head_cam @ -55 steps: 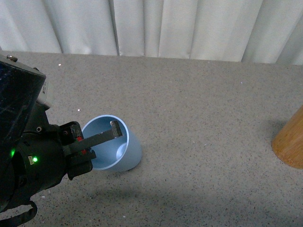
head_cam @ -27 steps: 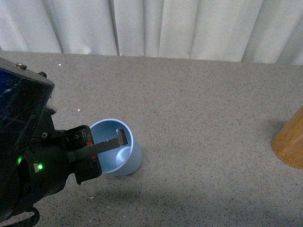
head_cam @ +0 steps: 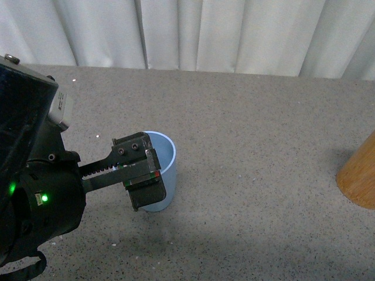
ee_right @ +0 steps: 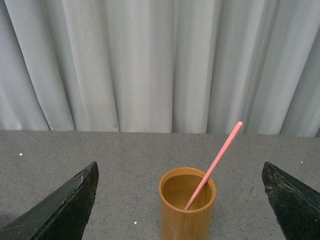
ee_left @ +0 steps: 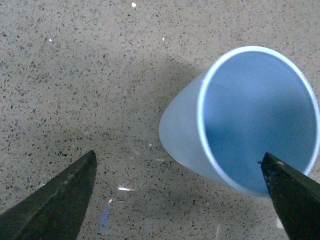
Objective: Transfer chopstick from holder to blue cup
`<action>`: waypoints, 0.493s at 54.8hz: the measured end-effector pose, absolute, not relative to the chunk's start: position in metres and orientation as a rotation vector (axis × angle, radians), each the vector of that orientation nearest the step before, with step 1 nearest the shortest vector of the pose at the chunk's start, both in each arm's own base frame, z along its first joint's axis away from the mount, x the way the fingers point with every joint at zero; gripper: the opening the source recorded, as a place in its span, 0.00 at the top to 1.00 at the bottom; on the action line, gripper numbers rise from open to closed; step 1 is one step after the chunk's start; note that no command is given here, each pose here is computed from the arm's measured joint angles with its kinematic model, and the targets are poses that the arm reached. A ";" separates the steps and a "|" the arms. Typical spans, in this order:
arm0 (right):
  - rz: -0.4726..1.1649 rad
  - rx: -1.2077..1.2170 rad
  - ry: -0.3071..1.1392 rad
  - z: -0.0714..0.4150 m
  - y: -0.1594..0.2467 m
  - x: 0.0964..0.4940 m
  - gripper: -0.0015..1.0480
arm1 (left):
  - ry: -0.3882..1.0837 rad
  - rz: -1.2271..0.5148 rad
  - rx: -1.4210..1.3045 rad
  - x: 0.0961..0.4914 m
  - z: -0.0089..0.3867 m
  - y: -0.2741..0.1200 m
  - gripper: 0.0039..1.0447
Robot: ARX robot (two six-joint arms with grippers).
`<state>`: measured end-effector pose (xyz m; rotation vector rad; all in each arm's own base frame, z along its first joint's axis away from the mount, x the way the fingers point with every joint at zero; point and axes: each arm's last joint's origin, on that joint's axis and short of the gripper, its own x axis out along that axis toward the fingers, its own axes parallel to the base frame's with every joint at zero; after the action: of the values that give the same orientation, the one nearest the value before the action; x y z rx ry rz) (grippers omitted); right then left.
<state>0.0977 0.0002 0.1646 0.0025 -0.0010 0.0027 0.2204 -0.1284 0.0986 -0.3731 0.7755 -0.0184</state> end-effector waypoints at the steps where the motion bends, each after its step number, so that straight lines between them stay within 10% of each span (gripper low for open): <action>1: 0.003 0.002 -0.001 0.165 0.000 0.098 0.09 | 0.774 -0.018 -0.374 0.220 0.099 -0.128 0.05; 18: 0.003 0.002 -0.001 0.165 0.000 0.098 0.09 | 0.739 0.032 -0.380 0.219 0.113 -0.111 0.07; 27: 0.002 0.002 -0.001 0.165 0.000 0.098 0.09 | 0.296 -0.016 -0.186 0.191 0.107 -0.054 0.42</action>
<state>0.0977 0.0001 0.1646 0.0025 -0.0010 0.0019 0.1912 -0.0541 0.1067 -0.1857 0.2961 -0.0156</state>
